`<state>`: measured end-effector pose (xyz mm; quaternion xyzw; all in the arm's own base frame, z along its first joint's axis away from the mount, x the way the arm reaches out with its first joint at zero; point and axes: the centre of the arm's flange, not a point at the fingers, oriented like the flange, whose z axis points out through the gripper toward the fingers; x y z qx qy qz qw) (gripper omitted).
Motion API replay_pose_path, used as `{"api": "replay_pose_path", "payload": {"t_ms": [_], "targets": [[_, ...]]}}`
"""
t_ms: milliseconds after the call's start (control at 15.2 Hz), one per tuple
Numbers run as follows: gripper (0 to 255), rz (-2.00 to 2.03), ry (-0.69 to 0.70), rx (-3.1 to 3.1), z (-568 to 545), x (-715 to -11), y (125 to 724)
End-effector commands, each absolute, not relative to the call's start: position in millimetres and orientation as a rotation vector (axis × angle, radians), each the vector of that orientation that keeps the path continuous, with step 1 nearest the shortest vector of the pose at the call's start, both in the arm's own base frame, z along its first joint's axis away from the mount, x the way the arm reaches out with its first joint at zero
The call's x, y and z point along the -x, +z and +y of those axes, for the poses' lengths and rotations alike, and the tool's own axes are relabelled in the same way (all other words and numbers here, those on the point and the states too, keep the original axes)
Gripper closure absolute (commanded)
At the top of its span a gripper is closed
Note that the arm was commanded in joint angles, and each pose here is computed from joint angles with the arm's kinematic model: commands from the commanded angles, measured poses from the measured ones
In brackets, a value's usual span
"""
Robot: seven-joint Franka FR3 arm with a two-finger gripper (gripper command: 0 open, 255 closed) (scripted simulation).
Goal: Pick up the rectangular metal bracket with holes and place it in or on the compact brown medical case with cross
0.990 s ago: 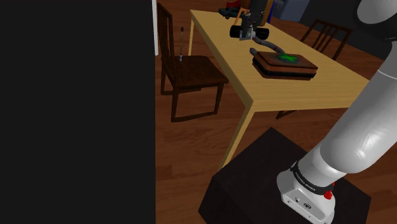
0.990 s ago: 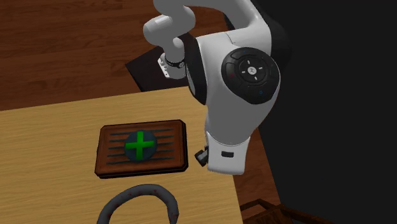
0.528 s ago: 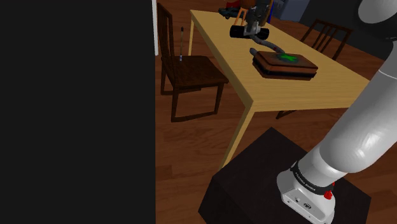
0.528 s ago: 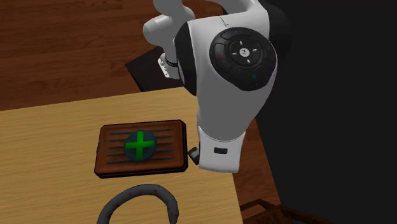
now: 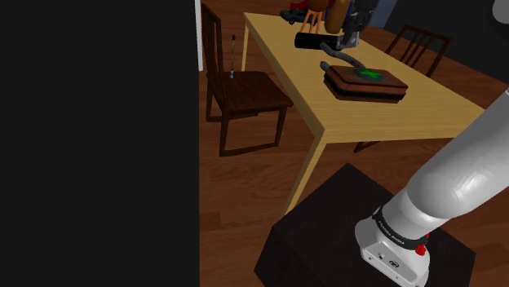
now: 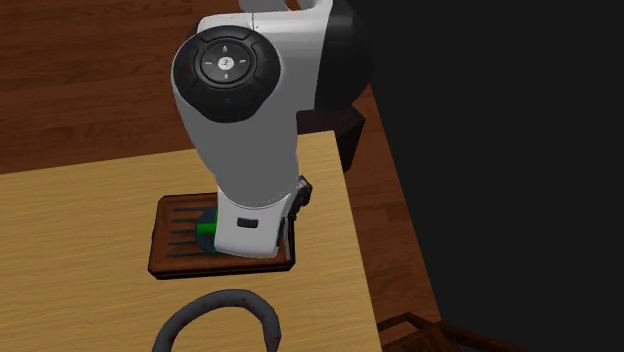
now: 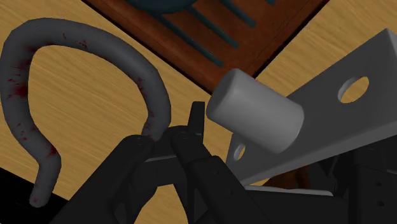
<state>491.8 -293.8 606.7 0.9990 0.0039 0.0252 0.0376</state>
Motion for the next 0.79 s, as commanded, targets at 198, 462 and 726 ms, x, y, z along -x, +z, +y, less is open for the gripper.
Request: {"api": "replay_pose_path", "payload": {"t_ms": [198,462,726], "targets": [[255,0.014,0.078,-3.066,-342.7,-444.4,606.7],[255,0.014,0.078,-3.066,-385.6,-401.6,607.0],[255,0.014,0.078,-3.066,-385.6,-401.6,585.9]]}}
